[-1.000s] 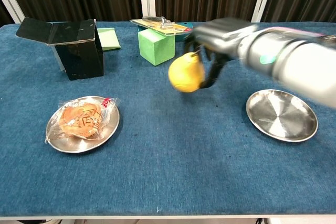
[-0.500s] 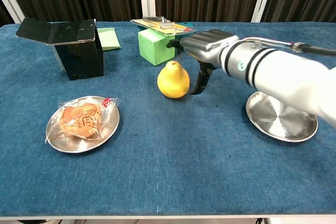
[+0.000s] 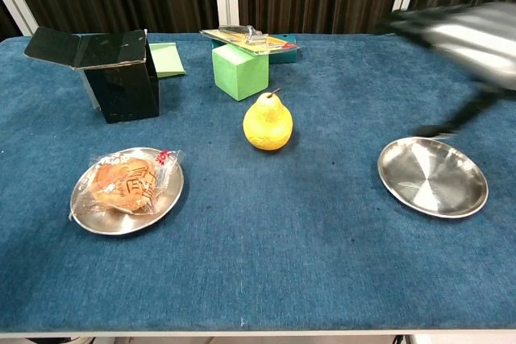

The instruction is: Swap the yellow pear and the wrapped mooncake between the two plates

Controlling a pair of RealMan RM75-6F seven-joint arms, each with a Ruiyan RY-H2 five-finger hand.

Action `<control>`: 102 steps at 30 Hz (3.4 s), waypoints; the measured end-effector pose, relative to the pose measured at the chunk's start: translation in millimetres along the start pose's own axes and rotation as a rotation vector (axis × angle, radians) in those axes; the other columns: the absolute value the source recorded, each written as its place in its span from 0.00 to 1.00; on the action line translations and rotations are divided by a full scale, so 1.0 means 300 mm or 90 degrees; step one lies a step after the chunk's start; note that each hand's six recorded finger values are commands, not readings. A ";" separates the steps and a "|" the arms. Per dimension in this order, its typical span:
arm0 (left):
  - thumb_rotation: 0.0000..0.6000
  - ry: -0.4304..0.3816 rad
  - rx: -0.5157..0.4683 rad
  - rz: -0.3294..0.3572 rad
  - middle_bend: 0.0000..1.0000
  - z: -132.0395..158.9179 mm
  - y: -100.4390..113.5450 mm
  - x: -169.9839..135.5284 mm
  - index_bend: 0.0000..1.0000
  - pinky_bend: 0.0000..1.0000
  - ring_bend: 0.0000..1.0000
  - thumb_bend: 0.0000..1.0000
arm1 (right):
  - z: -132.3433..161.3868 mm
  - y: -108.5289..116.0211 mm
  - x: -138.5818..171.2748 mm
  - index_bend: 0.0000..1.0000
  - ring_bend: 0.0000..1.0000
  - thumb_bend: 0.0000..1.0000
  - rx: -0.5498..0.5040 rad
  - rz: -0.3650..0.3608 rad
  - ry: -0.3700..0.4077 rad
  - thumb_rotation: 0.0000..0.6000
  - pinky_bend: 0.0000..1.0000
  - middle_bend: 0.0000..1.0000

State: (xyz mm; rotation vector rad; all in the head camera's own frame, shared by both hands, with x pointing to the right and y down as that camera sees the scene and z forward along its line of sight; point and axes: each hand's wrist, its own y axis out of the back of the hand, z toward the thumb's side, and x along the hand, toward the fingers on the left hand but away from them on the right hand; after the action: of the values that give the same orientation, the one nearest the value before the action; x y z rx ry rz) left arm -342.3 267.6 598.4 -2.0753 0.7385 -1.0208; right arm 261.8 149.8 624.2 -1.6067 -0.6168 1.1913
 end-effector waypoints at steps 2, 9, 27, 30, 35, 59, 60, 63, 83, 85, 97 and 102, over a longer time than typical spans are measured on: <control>1.00 -0.008 -0.029 -0.005 0.02 0.030 -0.018 0.041 0.06 0.08 0.00 0.14 | -0.092 0.001 0.146 0.00 0.00 0.30 -0.013 -0.018 -0.038 0.86 0.06 0.00; 1.00 0.011 -0.028 -0.034 0.09 0.085 -0.081 0.221 0.13 0.08 0.01 0.16 | -0.299 -0.048 0.473 0.00 0.00 0.30 -0.072 0.018 -0.121 0.86 0.05 0.00; 1.00 0.086 0.052 -0.083 0.15 0.125 -0.228 0.489 0.17 0.08 0.06 0.18 | -0.367 -0.028 0.536 0.00 0.00 0.30 -0.065 0.027 -0.131 0.86 0.05 0.00; 1.00 0.091 0.070 -0.085 0.18 0.117 -0.233 0.489 0.20 0.08 0.08 0.18 | -0.370 -0.026 0.537 0.00 0.00 0.30 -0.066 0.026 -0.131 0.86 0.05 0.00; 1.00 0.102 0.083 -0.086 0.35 0.107 -0.239 0.489 0.34 0.12 0.20 0.22 | -0.375 -0.025 0.540 0.00 0.00 0.30 -0.066 0.028 -0.132 0.86 0.05 0.00; 1.00 -0.048 0.020 -0.013 0.52 0.478 -0.187 0.653 0.51 0.16 0.34 0.30 | -0.391 -0.040 0.511 0.00 0.00 0.30 -0.083 0.048 -0.144 0.86 0.05 0.00; 1.00 -0.058 0.015 -0.018 0.51 0.516 -0.201 0.668 0.51 0.16 0.34 0.30 | -0.394 -0.039 0.510 0.00 0.00 0.30 -0.086 0.048 -0.145 0.86 0.05 0.00; 1.00 -0.077 0.008 -0.033 0.48 0.592 -0.248 0.698 0.49 0.16 0.34 0.27 | -0.404 -0.037 0.506 0.00 0.00 0.30 -0.090 0.049 -0.149 0.86 0.05 0.00; 1.00 -0.152 -0.009 -0.002 0.15 0.760 -0.243 0.710 0.17 0.16 0.09 0.00 | -0.416 -0.043 0.495 0.00 0.00 0.30 -0.107 0.068 -0.144 0.86 0.05 0.00; 1.00 -0.145 -0.002 0.024 0.15 0.753 -0.199 0.730 0.17 0.16 0.09 0.02 | -0.416 -0.040 0.500 0.00 0.00 0.30 -0.109 0.066 -0.143 0.86 0.05 0.00; 1.00 0.027 0.059 0.051 0.15 0.500 -0.140 0.932 0.16 0.16 0.09 0.04 | -0.406 -0.054 0.491 0.00 0.00 0.30 -0.111 0.082 -0.134 0.86 0.05 0.00; 1.00 0.067 0.082 0.036 0.15 0.435 -0.188 0.989 0.16 0.16 0.09 0.05 | -0.407 -0.055 0.488 0.00 0.00 0.30 -0.114 0.087 -0.134 0.86 0.05 0.00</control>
State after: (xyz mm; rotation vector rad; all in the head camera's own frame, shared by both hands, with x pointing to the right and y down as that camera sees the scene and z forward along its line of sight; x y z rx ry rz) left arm -67.4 127.5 712.7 -1.8929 0.7602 -1.1219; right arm 431.8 227.4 582.5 -1.7071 -0.7763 1.4526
